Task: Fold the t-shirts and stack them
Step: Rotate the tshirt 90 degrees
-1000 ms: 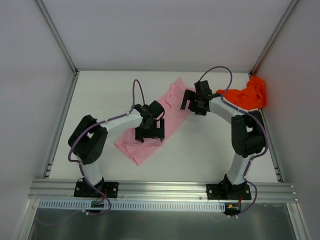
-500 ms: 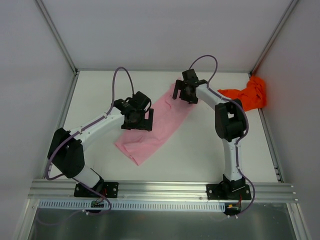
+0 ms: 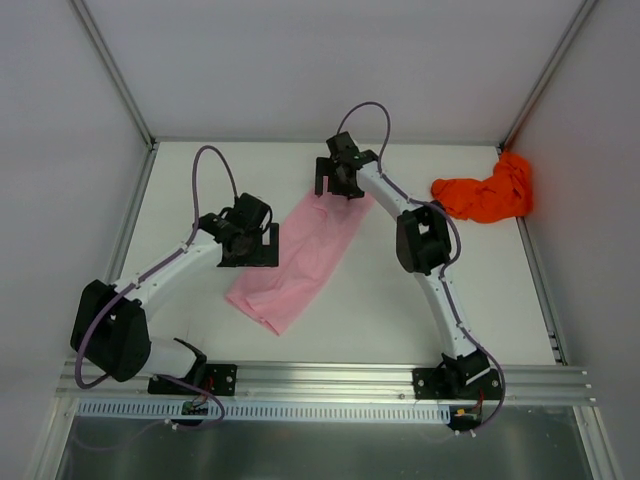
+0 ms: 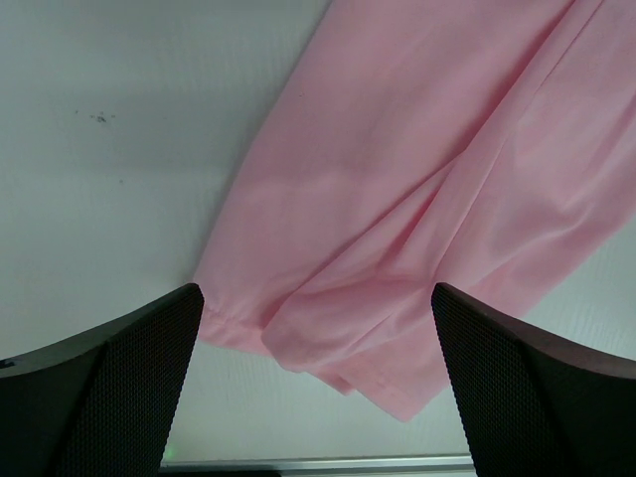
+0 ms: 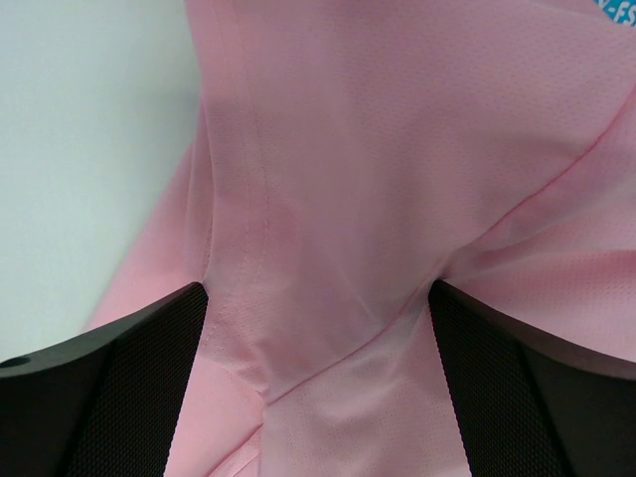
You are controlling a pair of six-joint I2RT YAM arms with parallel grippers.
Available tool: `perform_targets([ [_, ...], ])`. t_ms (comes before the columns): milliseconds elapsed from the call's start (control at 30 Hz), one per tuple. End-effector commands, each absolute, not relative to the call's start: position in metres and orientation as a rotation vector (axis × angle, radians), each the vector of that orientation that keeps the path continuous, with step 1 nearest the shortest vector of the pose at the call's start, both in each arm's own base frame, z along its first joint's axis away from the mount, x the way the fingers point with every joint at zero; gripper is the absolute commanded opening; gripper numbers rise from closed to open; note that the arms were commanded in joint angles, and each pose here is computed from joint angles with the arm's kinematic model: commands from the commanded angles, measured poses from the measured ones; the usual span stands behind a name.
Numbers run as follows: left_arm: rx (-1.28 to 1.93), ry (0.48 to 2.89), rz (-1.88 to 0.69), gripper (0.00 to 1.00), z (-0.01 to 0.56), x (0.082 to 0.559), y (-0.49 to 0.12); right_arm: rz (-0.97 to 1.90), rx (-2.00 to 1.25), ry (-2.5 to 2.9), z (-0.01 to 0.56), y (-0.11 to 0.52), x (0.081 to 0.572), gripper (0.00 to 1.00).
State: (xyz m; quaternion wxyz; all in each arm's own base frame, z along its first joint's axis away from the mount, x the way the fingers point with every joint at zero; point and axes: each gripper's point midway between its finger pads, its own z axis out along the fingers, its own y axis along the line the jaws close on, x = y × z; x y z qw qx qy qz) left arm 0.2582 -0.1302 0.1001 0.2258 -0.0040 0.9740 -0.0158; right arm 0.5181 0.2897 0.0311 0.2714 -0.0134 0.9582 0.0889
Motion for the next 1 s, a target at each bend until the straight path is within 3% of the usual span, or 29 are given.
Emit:
perform_targets([
  [0, -0.087, 2.636, -0.053, 0.99, 0.1, 0.258, -0.119, 0.394, -0.186, 2.637, 0.016, 0.335, 0.495, 0.97],
  [267, -0.084, 2.631, -0.089, 0.99, 0.099, 0.252, -0.115, 0.523, -0.401, 2.537, 0.045, 0.385, 0.481, 0.97],
  [400, -0.033, 2.642, -0.173, 0.99, 0.094, 0.25, -0.127, 0.52, -0.428, 2.51, 0.08, 0.381, 0.474, 0.97],
  [667, 0.327, 2.592, -0.474, 0.99, 0.108, 0.242, -0.177, 0.543, -0.357, 2.127, 0.306, 0.315, 0.469, 0.97],
  [800, 0.457, 2.683, -0.247, 0.99, 0.099, 0.228, -0.173, 0.45, -0.341, 2.09, 0.345, 0.27, 0.441, 0.97],
  [967, 0.363, 2.797, -0.118, 0.99, 0.054, 0.212, -0.164, 0.282, -0.271, 2.15, 0.316, 0.211, 0.402, 0.97],
])
